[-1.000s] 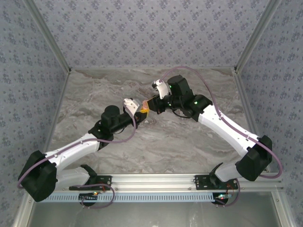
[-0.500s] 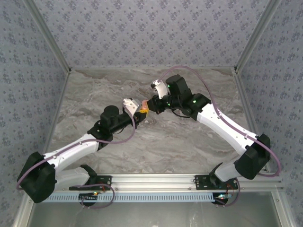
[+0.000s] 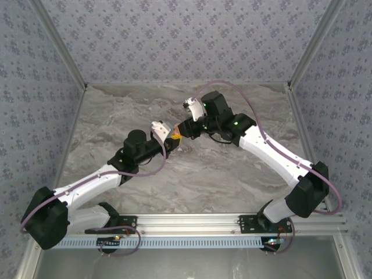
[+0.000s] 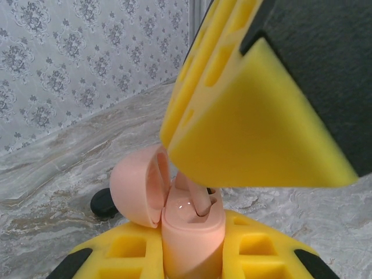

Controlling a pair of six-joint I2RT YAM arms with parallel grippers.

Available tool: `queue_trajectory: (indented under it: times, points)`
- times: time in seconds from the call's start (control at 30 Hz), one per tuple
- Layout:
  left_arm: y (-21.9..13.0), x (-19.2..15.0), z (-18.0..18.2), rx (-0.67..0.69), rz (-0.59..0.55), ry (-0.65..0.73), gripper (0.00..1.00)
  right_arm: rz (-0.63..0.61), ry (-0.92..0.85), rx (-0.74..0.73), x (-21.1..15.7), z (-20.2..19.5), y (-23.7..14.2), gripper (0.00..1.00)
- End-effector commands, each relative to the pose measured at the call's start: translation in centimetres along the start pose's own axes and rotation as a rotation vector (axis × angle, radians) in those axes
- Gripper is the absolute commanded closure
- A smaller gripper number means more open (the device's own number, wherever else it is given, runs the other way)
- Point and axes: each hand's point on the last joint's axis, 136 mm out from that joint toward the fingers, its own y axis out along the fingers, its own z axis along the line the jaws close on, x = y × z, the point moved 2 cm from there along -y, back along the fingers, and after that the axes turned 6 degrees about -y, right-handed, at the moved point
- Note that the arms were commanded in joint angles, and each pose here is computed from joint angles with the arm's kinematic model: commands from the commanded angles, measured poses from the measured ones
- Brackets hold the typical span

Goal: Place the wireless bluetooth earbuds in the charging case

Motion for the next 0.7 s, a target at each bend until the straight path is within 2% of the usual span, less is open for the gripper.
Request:
queue_trajectory:
  times: [0.0,0.1,0.53,0.67]
  points:
    - [-0.3,2.7,-0.5,-0.015,-0.098,0.01,0.91,0.038,-0.008,0.017,-0.3,0.7,0.2,0.76]
    - [-0.4,2.8,-0.4,-0.013,-0.098,0.007,0.91,0.04,-0.006,0.012,-0.3,0.6,0.2,0.72]
    - [-0.4,2.7,-0.2,0.0,-0.102,-0.005,0.91,0.033,0.015,-0.026,0.0,0.0,0.1,0.75]
    - [-0.3,2.4,0.2,0.026,-0.091,-0.011,0.92,0.002,0.01,-0.007,0.7,0.6,-0.5,0.65]
